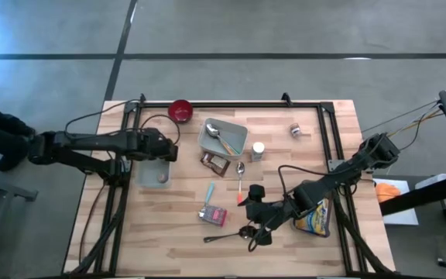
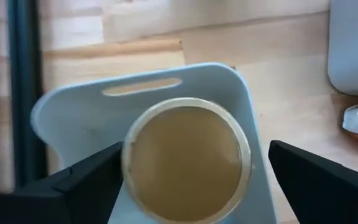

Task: Pick & Place Food Item
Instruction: Put the gold seasoning bottle into the left gray bin, then put the red seasoning can into the left gray bin

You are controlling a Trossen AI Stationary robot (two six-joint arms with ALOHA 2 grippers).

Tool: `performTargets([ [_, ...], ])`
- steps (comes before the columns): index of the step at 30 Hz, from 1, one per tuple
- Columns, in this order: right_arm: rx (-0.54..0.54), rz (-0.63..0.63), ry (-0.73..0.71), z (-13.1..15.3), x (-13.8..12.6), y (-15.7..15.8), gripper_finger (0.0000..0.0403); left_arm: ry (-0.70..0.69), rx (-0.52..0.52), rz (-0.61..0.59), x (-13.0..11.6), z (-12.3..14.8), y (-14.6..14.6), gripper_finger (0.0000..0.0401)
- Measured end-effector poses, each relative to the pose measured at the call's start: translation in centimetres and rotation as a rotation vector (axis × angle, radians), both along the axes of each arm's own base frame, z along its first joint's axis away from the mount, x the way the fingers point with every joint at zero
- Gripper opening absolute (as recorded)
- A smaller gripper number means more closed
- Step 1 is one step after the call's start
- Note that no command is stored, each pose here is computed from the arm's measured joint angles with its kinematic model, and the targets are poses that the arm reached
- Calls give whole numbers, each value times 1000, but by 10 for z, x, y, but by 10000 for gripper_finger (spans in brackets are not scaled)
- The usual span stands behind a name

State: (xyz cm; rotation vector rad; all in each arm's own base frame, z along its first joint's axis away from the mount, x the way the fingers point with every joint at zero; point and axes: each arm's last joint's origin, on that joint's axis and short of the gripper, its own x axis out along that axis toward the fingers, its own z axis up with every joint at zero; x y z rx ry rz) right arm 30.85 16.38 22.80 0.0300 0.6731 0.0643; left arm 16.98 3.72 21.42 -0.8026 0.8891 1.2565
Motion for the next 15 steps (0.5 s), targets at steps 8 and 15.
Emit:
performTargets([
  [8, -7, -10, 3, 0, 0, -1, 383, 27, 25, -93, 4, 28, -3, 367],
  [15, -55, -65, -17, 0, 0, -3, 383, -33, 67, -255, 15, 49, -24, 304],
])
